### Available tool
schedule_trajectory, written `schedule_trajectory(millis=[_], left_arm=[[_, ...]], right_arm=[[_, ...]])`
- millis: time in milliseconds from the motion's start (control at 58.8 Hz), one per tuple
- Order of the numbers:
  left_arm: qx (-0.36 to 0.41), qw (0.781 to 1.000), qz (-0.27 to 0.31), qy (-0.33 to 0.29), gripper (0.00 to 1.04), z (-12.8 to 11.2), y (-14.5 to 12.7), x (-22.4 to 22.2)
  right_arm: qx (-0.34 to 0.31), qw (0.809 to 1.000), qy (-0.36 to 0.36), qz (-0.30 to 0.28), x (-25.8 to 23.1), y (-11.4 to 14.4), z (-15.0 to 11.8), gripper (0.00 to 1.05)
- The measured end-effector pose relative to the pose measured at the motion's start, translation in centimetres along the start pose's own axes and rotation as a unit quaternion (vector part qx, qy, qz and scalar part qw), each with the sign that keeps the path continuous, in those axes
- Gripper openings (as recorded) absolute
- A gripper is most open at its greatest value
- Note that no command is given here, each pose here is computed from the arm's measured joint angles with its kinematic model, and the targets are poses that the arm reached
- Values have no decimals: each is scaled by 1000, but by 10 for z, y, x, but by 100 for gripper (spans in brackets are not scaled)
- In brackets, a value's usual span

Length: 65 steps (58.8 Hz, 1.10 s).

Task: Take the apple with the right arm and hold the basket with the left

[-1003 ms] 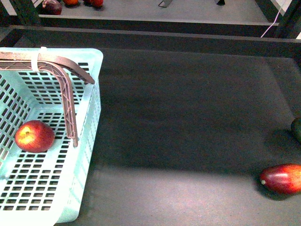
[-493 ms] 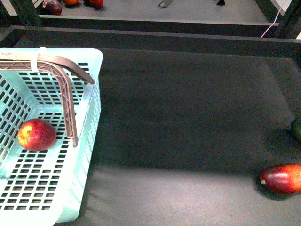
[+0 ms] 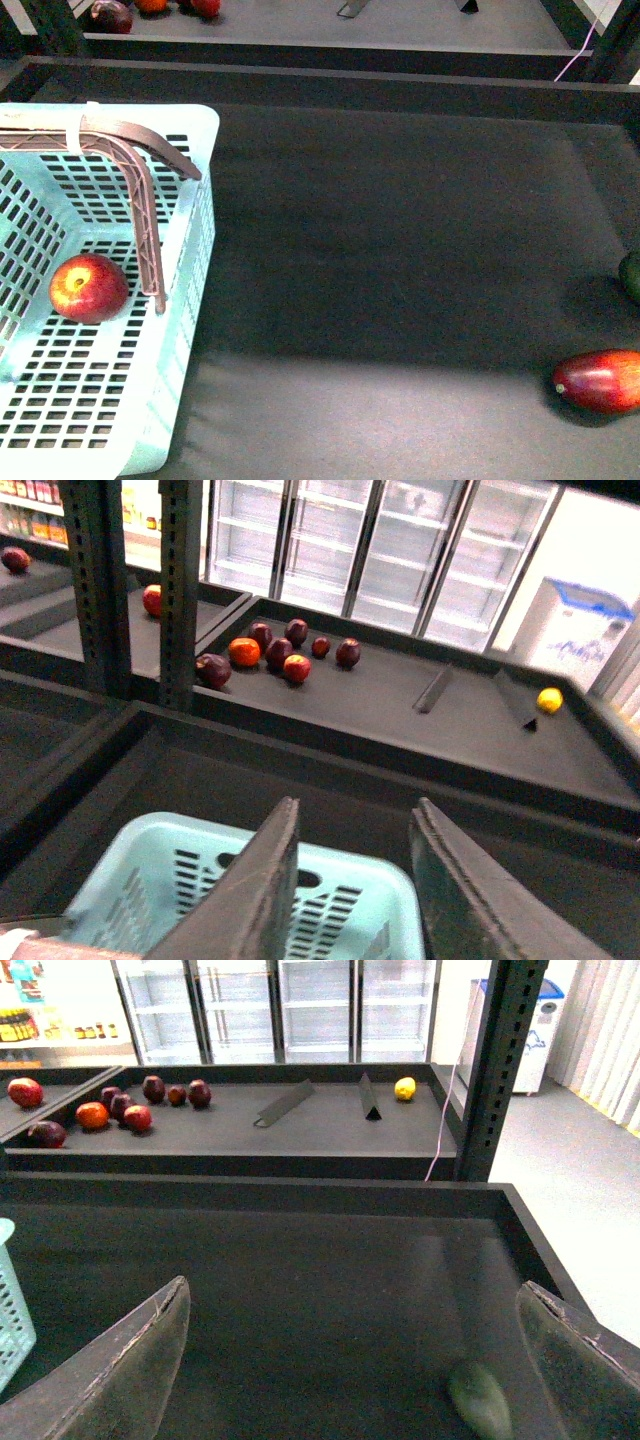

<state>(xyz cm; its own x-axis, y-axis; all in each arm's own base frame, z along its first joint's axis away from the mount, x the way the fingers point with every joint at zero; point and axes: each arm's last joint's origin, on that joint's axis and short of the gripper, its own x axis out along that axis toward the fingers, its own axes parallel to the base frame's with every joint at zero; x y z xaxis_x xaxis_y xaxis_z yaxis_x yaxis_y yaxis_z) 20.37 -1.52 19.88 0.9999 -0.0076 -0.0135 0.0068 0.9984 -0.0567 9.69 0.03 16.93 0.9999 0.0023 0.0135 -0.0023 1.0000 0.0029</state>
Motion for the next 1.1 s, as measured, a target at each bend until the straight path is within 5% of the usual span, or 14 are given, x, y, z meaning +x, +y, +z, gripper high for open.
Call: schedule_trajectory(millis=[51,697,1105], left_arm=[[7,1000,2,-1,3,-3,2,-6],[22,1000,2,-5,3,-33,16,-64],[23,1000,1,-13,3,-28,16,-79]], right_arm=[[0,1000,0,0,0,0,0,96],[0,1000,0,0,0,0,0,96],[0,1000,0,0,0,0,0,96]])
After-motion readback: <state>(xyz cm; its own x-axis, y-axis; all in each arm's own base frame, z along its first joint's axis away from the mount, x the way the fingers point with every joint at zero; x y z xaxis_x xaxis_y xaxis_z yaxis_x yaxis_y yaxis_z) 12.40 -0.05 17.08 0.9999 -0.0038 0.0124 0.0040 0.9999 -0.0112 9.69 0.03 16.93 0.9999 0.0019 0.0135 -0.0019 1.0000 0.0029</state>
